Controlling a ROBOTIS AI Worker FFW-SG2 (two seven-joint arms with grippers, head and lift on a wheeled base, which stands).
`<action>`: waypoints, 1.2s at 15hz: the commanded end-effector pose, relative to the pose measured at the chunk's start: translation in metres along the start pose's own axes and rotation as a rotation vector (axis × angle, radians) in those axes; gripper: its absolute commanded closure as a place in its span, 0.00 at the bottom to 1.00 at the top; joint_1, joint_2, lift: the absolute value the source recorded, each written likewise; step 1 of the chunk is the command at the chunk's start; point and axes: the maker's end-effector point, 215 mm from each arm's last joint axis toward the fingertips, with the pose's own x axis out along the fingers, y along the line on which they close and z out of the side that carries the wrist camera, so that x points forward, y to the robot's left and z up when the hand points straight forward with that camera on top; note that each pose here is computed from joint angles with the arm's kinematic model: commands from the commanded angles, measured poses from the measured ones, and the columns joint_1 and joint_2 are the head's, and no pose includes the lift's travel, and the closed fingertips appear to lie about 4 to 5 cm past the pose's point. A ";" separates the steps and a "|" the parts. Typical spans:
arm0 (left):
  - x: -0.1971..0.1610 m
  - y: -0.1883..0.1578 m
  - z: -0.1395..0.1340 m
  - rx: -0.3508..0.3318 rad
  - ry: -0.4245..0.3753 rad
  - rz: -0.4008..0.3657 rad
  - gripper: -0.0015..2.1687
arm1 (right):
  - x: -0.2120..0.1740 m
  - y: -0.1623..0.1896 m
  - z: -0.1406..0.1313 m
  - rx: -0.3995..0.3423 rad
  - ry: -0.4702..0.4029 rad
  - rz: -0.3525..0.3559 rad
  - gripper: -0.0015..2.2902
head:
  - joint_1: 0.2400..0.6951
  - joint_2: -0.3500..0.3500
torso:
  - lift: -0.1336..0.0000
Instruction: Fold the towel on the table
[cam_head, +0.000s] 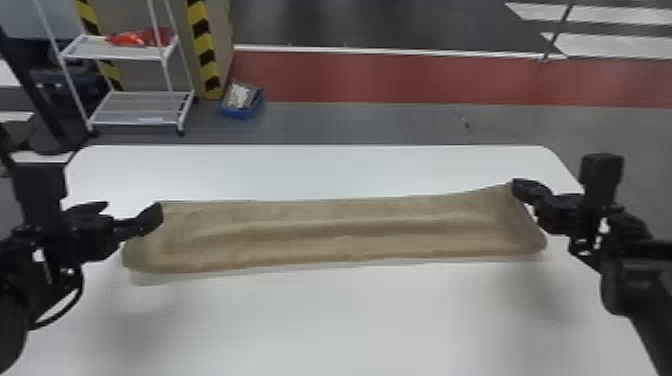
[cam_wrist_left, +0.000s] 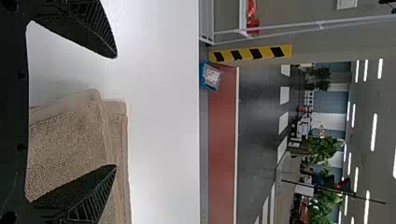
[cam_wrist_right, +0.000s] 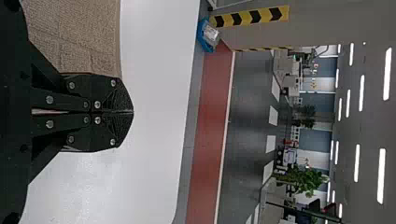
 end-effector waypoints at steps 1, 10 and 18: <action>-0.001 0.001 0.000 -0.003 -0.002 0.000 0.02 | -0.009 -0.006 0.006 0.011 -0.015 -0.006 0.61 | 1.00 0.42 | 0.04; 0.029 0.002 -0.020 -0.009 0.060 0.001 0.03 | -0.017 -0.012 -0.005 0.013 -0.003 -0.014 0.61 | 1.00 0.39 | 0.04; 0.035 0.014 -0.030 -0.001 0.089 0.026 0.20 | -0.020 -0.014 -0.011 0.015 0.006 -0.014 0.60 | 1.00 0.41 | 0.04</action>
